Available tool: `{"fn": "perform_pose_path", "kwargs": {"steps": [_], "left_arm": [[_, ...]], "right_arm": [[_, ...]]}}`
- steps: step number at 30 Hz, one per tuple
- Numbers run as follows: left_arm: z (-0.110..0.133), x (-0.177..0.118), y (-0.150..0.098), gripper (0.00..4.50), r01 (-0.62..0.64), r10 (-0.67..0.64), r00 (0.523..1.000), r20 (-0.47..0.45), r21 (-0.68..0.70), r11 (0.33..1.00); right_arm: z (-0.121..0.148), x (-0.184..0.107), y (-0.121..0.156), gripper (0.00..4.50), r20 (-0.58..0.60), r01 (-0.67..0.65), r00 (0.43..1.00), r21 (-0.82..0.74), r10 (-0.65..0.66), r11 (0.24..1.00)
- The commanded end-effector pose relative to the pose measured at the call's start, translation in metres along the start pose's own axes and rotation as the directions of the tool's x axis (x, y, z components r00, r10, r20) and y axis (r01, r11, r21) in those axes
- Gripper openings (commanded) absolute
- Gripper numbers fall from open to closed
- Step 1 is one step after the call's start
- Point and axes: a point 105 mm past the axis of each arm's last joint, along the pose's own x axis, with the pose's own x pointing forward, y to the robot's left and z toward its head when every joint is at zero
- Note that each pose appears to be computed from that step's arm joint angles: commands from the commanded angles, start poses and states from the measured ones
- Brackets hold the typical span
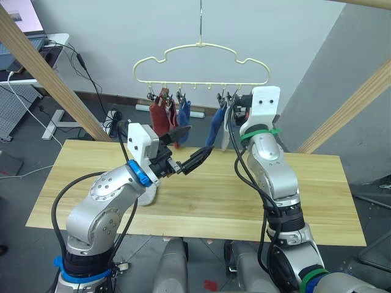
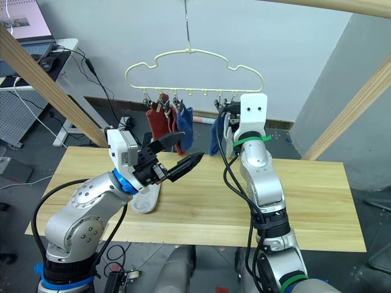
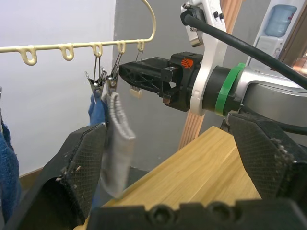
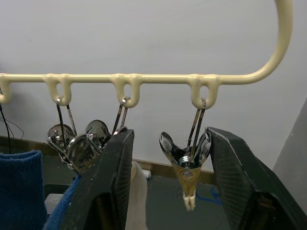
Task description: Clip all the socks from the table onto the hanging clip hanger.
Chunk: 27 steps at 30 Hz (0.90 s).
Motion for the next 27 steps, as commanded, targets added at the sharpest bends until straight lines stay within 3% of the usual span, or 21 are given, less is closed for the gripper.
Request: {"fn": "perform_pose_path", "kwargs": {"steps": [1, 14, 21, 27], "left_arm": [[0.0097, -0.0007, -0.0078, 4.5, 0.024, -0.025, 0.999, 0.027, 0.03, 0.999], [0.015, 0.0, -0.0095, 4.5, 0.027, -0.029, 0.998, 0.05, 0.033, 0.999], [0.0128, -0.0003, -0.0115, 4.5, 0.031, -0.032, 0.998, 0.045, 0.027, 0.999], [0.0099, 0.0001, -0.015, 4.5, 0.041, -0.042, 0.998, 0.039, 0.024, 0.999]], "right_arm": [[0.0189, 0.0012, 0.0045, 2.45, 0.073, -0.013, 0.997, 0.012, 0.012, 1.0], [0.0159, 0.0041, 0.0041, 2.45, 0.06, -0.01, 0.998, 0.024, 0.009, 1.0], [0.0135, 0.0046, 0.0004, 0.16, 0.053, 0.0, 0.999, 0.018, -0.001, 1.0], [0.0134, 0.004, -0.0005, 0.1, 0.055, -0.001, 0.998, 0.006, 0.001, 1.0]]}}
